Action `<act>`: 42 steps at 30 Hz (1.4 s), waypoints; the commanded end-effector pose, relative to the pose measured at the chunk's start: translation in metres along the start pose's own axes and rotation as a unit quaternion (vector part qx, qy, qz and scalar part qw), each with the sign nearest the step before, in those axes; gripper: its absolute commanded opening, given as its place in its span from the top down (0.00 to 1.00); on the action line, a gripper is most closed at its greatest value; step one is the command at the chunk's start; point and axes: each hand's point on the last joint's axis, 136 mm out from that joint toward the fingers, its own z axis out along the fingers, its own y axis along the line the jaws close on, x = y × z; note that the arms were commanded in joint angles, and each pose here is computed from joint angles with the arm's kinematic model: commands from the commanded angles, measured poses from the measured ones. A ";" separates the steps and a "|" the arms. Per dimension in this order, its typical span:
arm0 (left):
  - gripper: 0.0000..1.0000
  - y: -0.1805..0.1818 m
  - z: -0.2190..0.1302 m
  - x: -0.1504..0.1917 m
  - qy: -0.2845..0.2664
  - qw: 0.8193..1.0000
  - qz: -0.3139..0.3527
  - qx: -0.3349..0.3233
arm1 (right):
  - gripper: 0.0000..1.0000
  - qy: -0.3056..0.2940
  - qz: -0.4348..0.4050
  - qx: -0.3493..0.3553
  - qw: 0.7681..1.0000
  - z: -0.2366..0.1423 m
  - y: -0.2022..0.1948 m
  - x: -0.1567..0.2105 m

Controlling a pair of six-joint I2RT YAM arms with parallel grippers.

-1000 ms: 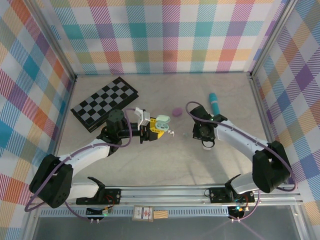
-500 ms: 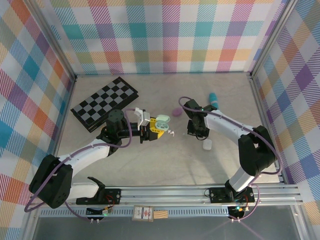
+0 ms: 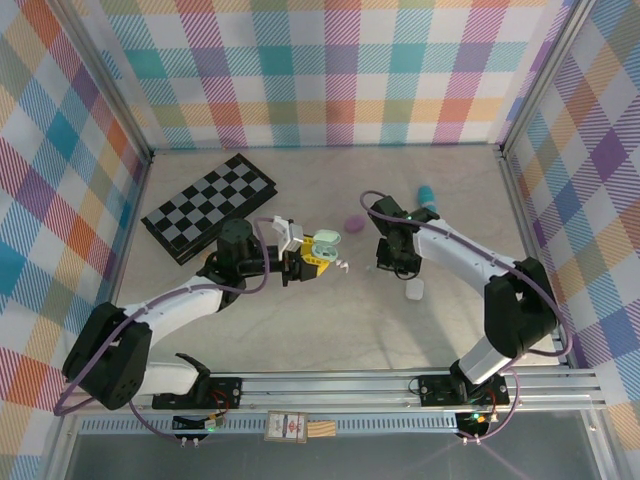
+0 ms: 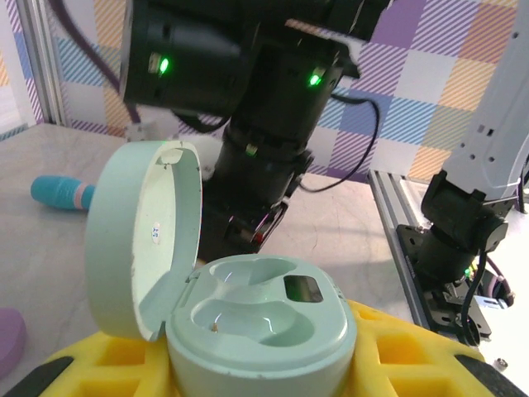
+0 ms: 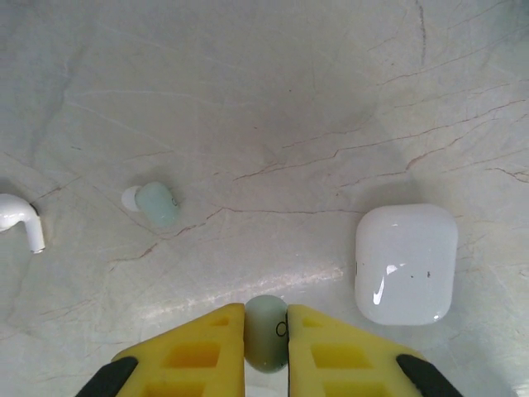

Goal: Insert wireless bluetooth earbuds into charging case

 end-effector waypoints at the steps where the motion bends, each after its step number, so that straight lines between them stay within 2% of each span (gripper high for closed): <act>1: 0.66 0.008 0.000 -0.004 -0.011 1.000 0.025 -0.011 | 0.83 -0.002 0.003 -0.020 1.000 -0.020 0.005 0.000; 15: 0.67 0.054 0.012 0.017 -0.010 0.995 0.038 -0.095 | 0.83 -0.029 -0.019 -0.130 0.991 -0.080 0.052 0.004; 24: 0.67 0.062 0.023 0.032 0.011 0.994 0.037 -0.102 | 0.82 -0.047 -0.041 -0.207 0.976 -0.113 0.090 0.000; 27: 0.67 0.063 0.022 0.033 0.001 0.993 0.032 -0.110 | 0.82 -0.053 -0.042 -0.195 0.979 -0.102 0.091 -0.004; 33: 0.67 0.072 0.012 0.038 -0.002 0.990 0.017 -0.140 | 0.80 -0.032 -0.038 -0.133 0.990 -0.052 0.076 -0.004; 42: 0.66 0.065 0.000 0.035 0.009 0.989 0.017 -0.149 | 0.80 0.037 -0.042 -0.088 0.995 0.015 0.056 0.032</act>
